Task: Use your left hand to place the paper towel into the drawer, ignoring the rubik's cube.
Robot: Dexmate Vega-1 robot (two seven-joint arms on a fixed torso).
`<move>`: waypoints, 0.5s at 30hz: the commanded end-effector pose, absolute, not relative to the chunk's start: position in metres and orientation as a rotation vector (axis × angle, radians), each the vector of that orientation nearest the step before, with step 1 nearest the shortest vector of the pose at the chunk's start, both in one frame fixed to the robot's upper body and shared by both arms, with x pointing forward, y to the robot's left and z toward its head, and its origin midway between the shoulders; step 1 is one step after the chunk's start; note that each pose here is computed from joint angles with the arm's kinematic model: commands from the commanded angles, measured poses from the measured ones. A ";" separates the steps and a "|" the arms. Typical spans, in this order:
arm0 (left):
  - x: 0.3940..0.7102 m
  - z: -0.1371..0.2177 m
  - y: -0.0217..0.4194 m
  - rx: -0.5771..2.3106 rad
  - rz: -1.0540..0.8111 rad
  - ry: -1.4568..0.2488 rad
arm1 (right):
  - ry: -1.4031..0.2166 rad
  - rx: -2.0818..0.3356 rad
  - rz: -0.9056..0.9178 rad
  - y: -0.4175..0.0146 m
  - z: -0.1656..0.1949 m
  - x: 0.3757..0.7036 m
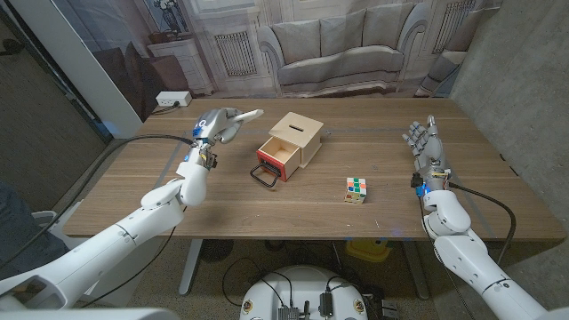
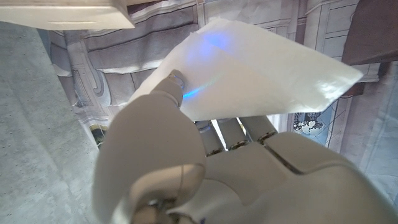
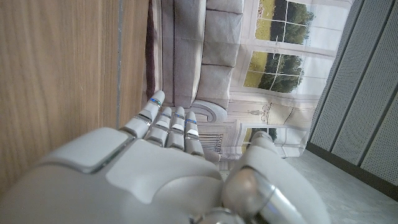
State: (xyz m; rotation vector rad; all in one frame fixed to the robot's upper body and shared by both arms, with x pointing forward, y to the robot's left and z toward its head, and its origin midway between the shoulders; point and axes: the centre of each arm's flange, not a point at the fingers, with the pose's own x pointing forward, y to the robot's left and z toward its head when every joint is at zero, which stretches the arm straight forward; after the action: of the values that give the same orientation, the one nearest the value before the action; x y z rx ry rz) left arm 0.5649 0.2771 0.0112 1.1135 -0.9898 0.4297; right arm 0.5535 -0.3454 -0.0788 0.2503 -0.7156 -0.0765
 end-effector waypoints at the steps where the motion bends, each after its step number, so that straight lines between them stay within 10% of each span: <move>1: 0.557 0.014 0.263 1.120 0.377 -1.068 | -0.719 0.255 -0.075 -0.347 -0.078 0.555; 15: 0.553 0.009 0.246 1.129 0.322 -1.141 | -0.724 0.258 -0.082 -0.347 -0.077 0.555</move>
State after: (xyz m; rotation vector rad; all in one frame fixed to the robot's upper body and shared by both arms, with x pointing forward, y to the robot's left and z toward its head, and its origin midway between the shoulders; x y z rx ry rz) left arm 0.5568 0.2594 0.0128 1.1199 -1.0835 0.3673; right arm 0.5546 -0.3466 -0.0780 0.2549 -0.7199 -0.0768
